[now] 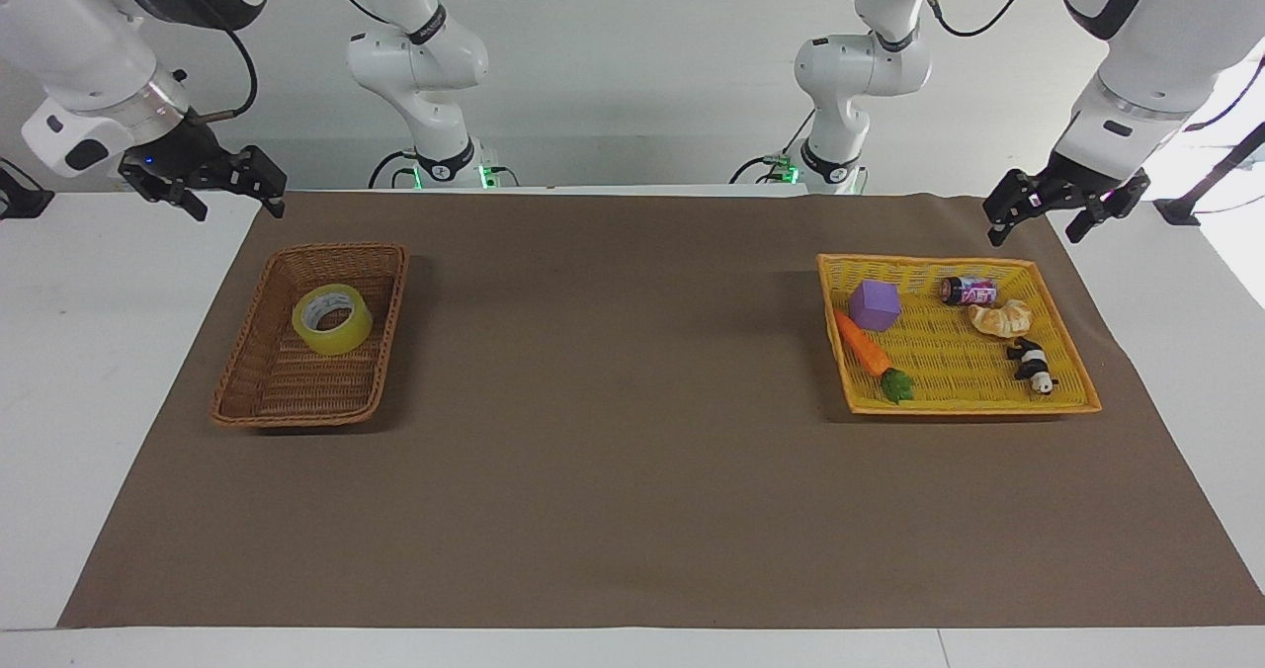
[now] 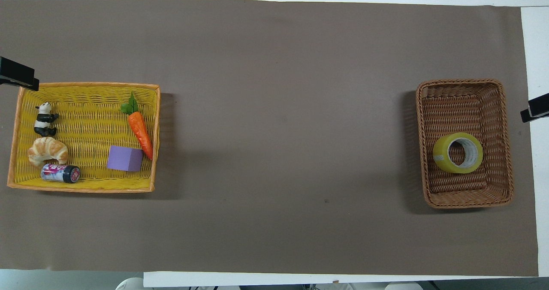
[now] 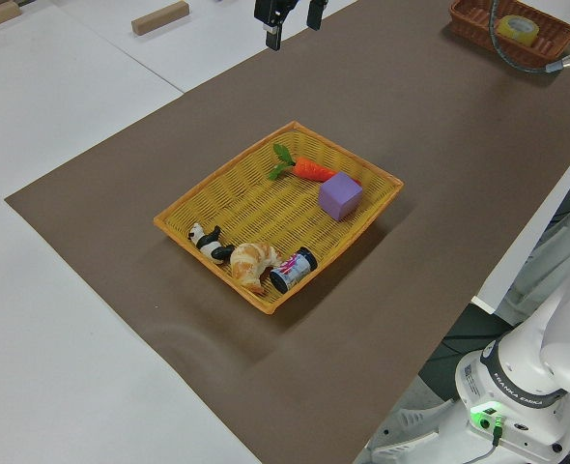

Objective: Move tape to another basket

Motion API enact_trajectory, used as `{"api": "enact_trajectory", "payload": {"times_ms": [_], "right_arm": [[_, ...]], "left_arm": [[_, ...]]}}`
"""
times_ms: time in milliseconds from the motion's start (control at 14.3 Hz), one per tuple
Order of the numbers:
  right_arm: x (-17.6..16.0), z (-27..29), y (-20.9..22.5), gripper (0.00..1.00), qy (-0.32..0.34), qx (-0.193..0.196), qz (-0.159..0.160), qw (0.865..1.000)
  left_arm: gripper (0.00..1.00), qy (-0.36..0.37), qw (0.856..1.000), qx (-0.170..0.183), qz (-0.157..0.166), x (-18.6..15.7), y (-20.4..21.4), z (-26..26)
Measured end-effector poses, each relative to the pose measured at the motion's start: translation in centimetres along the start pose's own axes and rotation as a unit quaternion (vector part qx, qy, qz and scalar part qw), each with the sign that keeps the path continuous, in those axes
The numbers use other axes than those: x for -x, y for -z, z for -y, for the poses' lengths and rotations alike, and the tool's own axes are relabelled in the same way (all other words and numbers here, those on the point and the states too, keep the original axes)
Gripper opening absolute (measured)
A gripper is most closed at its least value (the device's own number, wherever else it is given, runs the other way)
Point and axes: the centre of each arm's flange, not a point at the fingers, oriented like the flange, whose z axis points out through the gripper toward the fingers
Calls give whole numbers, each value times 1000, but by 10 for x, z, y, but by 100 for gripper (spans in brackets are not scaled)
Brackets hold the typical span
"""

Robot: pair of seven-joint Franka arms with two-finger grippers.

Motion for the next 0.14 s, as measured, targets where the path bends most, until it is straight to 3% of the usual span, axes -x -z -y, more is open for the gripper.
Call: {"api": "enact_trajectory", "payload": {"times_ms": [140], "right_arm": [[0, 0, 0, 100, 0, 0, 0, 1000]], "left_arm": [[100, 0, 1000, 0, 10, 3, -1, 2]]}}
